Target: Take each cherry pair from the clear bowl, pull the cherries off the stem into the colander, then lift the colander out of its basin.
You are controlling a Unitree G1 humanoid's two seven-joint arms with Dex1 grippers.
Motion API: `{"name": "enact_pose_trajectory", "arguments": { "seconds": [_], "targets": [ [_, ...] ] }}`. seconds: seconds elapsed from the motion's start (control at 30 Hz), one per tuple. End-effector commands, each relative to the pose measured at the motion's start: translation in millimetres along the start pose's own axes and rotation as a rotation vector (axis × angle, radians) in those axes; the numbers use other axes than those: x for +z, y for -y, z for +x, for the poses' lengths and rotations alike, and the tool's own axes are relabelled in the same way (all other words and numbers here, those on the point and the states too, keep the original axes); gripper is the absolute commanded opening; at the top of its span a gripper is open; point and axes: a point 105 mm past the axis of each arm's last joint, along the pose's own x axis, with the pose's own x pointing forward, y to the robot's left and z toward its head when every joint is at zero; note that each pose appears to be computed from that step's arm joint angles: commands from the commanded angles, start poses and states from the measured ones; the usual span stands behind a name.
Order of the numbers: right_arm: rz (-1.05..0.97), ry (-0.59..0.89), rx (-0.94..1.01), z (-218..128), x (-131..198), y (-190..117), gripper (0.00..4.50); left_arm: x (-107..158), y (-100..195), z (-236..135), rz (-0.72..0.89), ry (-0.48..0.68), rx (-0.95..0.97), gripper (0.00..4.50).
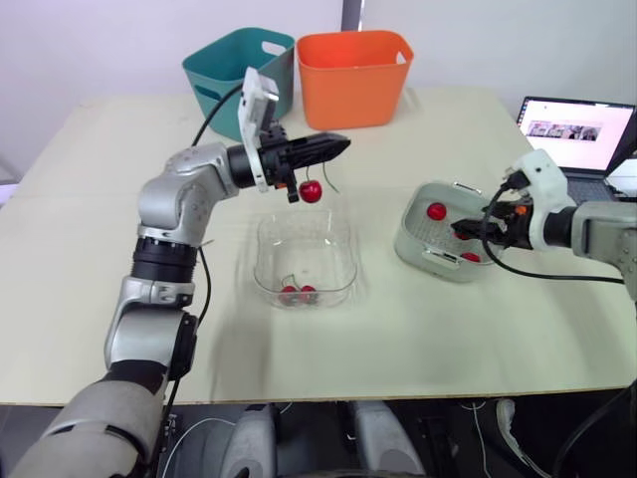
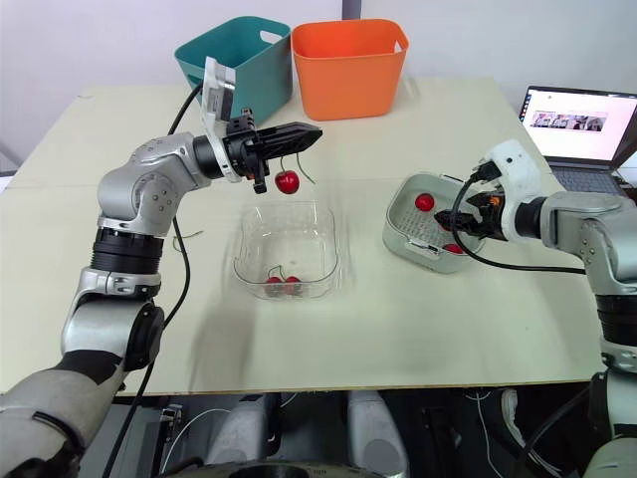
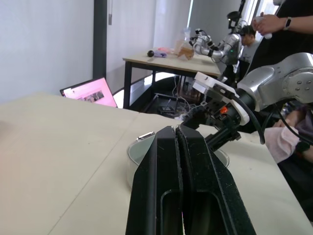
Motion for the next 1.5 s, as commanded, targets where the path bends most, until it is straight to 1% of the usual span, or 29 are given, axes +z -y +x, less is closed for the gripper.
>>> {"name": "enact_pose_trajectory", "arguments": {
  "seconds": [0.03,0.1,0.13,0.23,0.27,0.4,0.5,0.7,1.0,1.3,1.43,1.5],
  "targets": [
    [-0.013,0.116,0.007,-14.7,31.2,1.4,4.46,14.5,-3.3,-3.2,0.058,0.022,0.016,0.0],
    [-0.016,0.166,0.052,-17.8,45.4,-6.9,4.46,17.3,-5.8,-4.3,0.064,0.027,0.024,0.0],
    [-0.019,0.192,0.094,-18.8,53.2,-15.9,4.46,19.3,-7.0,-4.7,0.065,0.031,0.027,0.0],
    [-0.048,0.287,0.364,-17.2,83.9,-80.0,4.46,31.6,-8.7,-5.8,0.07,0.055,0.027,0.0],
    [-0.061,0.301,0.422,-15.8,89.7,-96.0,4.46,34.7,-8.5,-5.7,0.068,0.062,0.024,0.0],
    [-0.035,0.326,0.535,-7.6,104.0,-130.1,4.46,40.4,-6.5,-3.3,0.066,0.075,0.011,0.0],
    [-0.035,0.328,0.611,0.0,109.2,-153.6,4.46,47.3,-2.4,-1.8,0.036,0.107,-0.009,0.0],
    [0.016,0.362,0.692,5.0,120.3,-169.8,4.46,53.7,5.0,-5.1,0.003,0.124,-0.033,0.0],
    [0.033,0.401,0.726,16.9,134.3,-185.8,4.46,51.5,11.2,-4.5,-0.023,0.114,-0.058,0.0],
    [0.035,0.39,0.753,25.4,133.9,-197.9,4.46,46.8,13.6,-0.3,-0.034,0.112,-0.07,0.0],
    [0.04,0.383,0.747,29.8,132.5,-198.7,4.46,45.8,15.1,1.3,-0.039,0.113,-0.077,0.0],
    [0.04,0.384,0.741,31.5,132.3,-198.4,4.03,45.3,15.7,1.8,-0.041,0.114,-0.079,0.0]
  ]
}}
